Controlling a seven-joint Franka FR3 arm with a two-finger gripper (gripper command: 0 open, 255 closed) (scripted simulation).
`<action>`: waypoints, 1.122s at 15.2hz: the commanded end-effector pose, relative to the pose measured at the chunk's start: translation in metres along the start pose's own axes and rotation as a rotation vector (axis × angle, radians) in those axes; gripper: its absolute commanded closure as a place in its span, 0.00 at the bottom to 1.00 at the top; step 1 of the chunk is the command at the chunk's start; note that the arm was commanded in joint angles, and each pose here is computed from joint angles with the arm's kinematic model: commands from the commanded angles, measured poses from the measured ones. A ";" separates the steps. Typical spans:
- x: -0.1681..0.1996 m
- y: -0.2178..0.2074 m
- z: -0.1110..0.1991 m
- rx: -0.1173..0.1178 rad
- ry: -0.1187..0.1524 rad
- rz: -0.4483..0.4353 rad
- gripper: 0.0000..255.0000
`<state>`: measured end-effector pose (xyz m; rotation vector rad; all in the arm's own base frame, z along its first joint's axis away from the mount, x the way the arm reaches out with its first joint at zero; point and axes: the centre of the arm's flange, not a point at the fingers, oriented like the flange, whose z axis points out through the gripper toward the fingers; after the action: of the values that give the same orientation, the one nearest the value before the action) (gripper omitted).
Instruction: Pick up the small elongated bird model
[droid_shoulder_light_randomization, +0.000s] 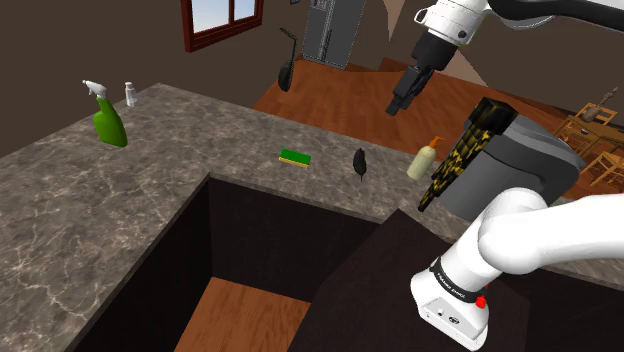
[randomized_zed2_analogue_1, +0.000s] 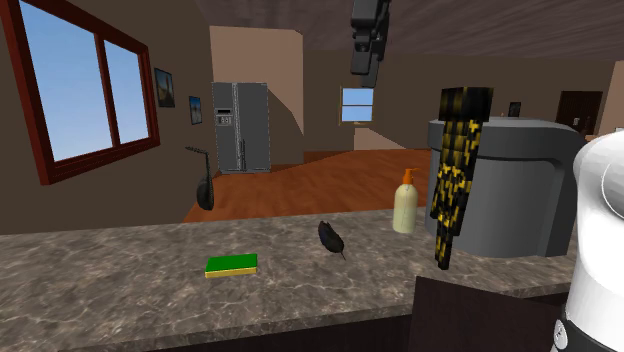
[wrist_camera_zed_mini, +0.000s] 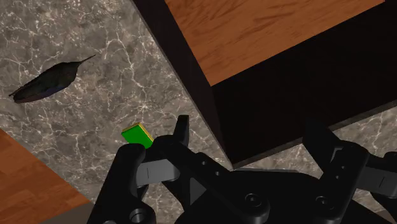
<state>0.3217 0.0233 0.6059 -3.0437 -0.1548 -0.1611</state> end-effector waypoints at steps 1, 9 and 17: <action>0.000 0.000 0.000 0.000 0.000 0.000 0.00; 0.052 0.067 0.065 0.008 -0.012 0.173 0.00; 0.091 0.142 0.131 0.017 -0.024 0.346 0.00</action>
<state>0.4342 -0.0842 0.4829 -3.0010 0.3303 -0.1004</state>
